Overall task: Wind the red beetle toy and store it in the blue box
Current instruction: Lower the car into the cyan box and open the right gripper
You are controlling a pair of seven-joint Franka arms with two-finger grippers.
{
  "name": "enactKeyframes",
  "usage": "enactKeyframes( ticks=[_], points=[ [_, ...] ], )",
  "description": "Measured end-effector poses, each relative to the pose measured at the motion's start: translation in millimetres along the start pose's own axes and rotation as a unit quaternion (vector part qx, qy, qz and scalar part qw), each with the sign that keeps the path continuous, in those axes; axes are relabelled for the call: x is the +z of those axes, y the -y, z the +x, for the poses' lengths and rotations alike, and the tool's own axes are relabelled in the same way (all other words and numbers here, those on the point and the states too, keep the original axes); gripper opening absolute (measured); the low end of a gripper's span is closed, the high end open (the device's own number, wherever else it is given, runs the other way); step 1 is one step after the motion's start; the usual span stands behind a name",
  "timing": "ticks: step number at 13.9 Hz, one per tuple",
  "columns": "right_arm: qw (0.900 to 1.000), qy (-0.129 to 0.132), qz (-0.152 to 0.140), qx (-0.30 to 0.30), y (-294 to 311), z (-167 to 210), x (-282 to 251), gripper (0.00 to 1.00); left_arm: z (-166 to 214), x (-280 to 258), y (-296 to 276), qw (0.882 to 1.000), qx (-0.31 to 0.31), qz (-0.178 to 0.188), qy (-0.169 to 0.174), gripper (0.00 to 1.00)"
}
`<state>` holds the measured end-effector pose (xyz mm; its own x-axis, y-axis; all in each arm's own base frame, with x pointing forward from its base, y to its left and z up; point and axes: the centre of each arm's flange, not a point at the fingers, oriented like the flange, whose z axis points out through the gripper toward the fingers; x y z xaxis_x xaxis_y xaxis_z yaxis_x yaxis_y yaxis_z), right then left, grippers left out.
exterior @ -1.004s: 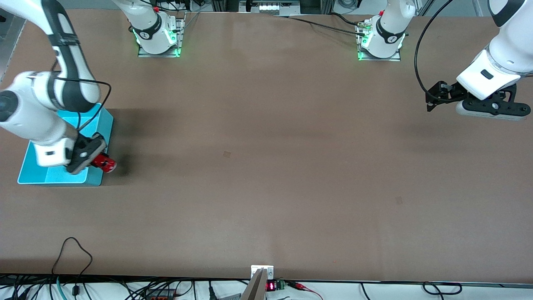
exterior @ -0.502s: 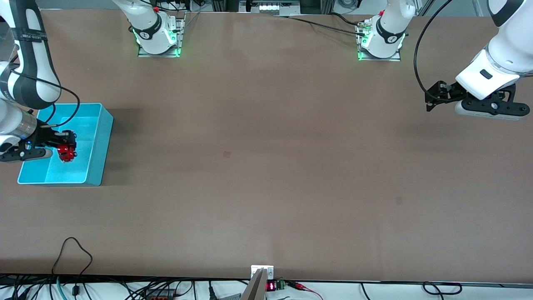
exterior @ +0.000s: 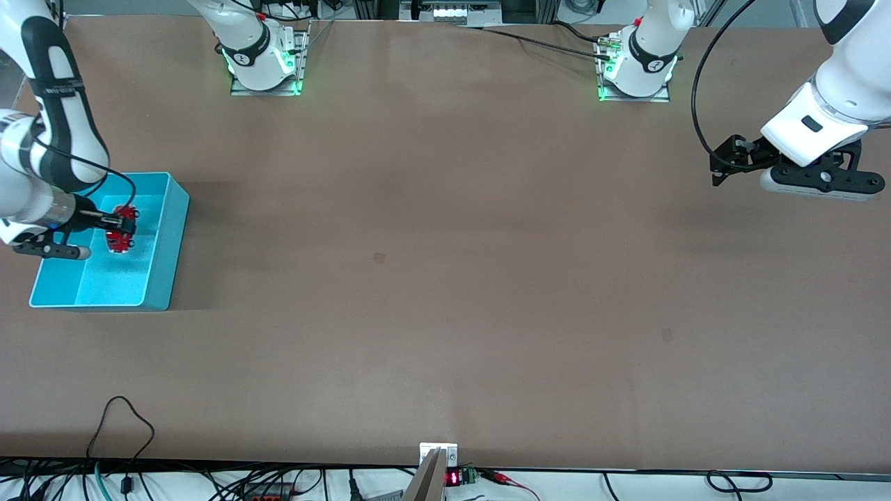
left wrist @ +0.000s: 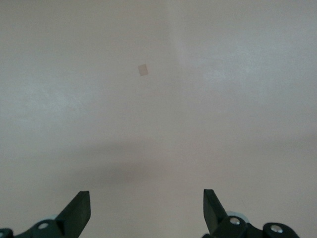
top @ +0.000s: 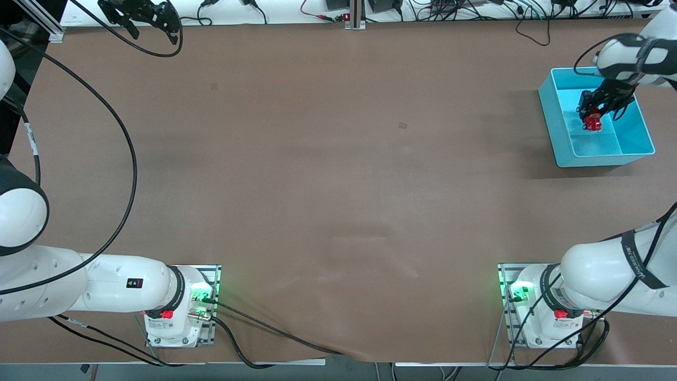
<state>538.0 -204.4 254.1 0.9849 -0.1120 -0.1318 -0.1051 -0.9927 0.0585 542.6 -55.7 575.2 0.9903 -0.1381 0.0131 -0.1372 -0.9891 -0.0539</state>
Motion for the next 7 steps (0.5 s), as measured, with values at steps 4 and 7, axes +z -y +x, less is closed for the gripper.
enactKeyframes(
  ticks=[4, 7],
  points=[
    [1.0, 0.007, -0.003, 0.004, -24.6, -11.0, 27.5, 0.44, 0.0, -0.1, -1.3, 1.0, 0.001, 0.0, 0.0, 1.0],
    [1.0, 0.008, -0.002, 0.006, -35.2, -13.8, 31.5, 0.44, 0.1, -0.1, -1.8, 1.0, 0.002, 0.0, 0.0, 1.0]
  ],
)
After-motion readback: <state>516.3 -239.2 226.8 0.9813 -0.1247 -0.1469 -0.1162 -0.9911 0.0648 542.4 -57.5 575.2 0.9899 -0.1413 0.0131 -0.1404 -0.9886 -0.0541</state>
